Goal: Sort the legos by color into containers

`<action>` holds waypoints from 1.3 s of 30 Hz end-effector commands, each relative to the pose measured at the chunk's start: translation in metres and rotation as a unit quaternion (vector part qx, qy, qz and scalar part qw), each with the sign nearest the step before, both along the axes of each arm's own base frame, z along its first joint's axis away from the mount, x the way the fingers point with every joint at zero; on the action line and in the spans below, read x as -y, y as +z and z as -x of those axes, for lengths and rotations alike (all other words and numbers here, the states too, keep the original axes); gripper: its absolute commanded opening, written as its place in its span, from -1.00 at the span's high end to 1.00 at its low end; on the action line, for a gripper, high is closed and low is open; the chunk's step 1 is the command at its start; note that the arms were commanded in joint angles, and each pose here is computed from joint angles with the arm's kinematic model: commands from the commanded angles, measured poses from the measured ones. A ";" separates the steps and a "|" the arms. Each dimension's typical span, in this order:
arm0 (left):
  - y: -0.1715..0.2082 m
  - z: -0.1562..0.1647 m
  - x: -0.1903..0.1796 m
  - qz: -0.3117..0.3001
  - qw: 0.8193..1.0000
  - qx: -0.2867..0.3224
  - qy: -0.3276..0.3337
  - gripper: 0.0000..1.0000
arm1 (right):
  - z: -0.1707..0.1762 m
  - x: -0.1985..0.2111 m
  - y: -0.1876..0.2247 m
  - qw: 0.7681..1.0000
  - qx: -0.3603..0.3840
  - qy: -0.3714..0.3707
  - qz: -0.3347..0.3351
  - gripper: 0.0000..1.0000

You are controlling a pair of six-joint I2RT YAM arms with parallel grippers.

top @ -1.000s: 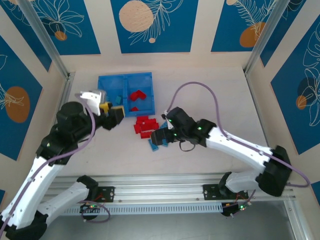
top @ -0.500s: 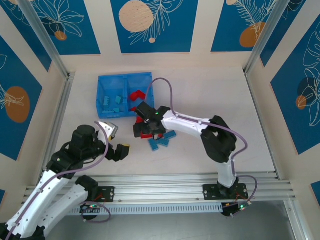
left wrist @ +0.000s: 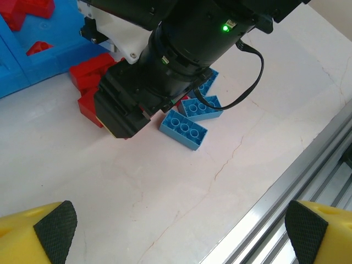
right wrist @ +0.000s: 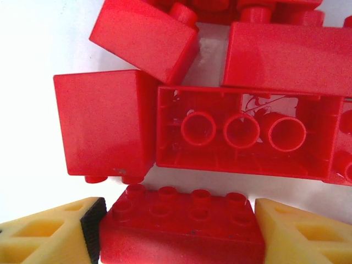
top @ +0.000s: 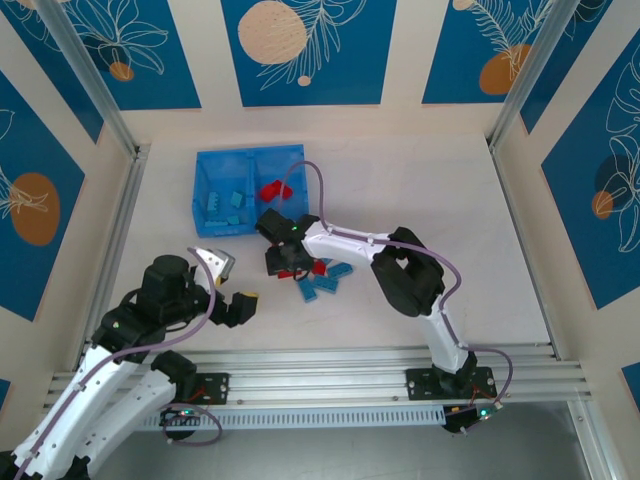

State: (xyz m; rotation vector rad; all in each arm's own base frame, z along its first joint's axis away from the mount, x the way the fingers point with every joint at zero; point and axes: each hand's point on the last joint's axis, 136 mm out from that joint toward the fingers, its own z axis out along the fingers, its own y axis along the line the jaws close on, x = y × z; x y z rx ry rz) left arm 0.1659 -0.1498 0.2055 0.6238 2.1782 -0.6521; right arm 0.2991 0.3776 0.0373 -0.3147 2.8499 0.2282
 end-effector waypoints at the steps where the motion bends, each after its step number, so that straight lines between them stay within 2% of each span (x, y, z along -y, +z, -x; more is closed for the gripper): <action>1: 0.003 0.000 0.000 0.008 1.000 0.010 0.003 -1.00 | 0.002 0.004 -0.008 1.000 0.001 0.005 0.031 -0.40; 5: 0.004 -0.001 -0.001 0.006 1.000 0.012 0.006 -1.00 | 0.005 0.006 -0.009 0.999 0.000 0.007 0.036 -0.23; 8: 0.004 -0.001 -0.002 0.005 1.000 0.013 0.008 -1.00 | 0.003 0.007 0.008 1.000 0.015 0.007 0.026 -0.16; 17: 0.021 0.003 -0.006 0.024 0.998 0.054 0.014 -1.00 | -0.013 0.007 0.132 0.985 0.161 0.031 -0.058 -0.15; 22: 0.028 0.003 -0.012 0.030 0.996 0.078 0.024 -1.00 | -0.053 0.006 0.171 0.967 0.245 0.039 -0.054 -0.16; 26: 0.029 0.004 -0.013 0.031 0.996 0.080 0.026 -1.00 | -0.096 0.001 0.176 0.960 0.274 0.043 -0.040 -0.16; 31: 0.029 0.004 -0.013 0.030 0.996 0.079 0.026 -1.00 | -0.149 -0.009 0.158 0.958 0.282 0.042 -0.025 -0.16; 36: 0.029 0.004 -0.014 0.028 0.996 0.081 0.029 -1.00 | -0.176 -0.020 0.131 0.964 0.261 0.043 -0.025 -0.17; 39: 0.029 0.003 -0.015 0.026 0.996 0.082 0.030 -1.00 | -0.182 -0.027 0.115 0.969 0.241 0.047 -0.036 -0.25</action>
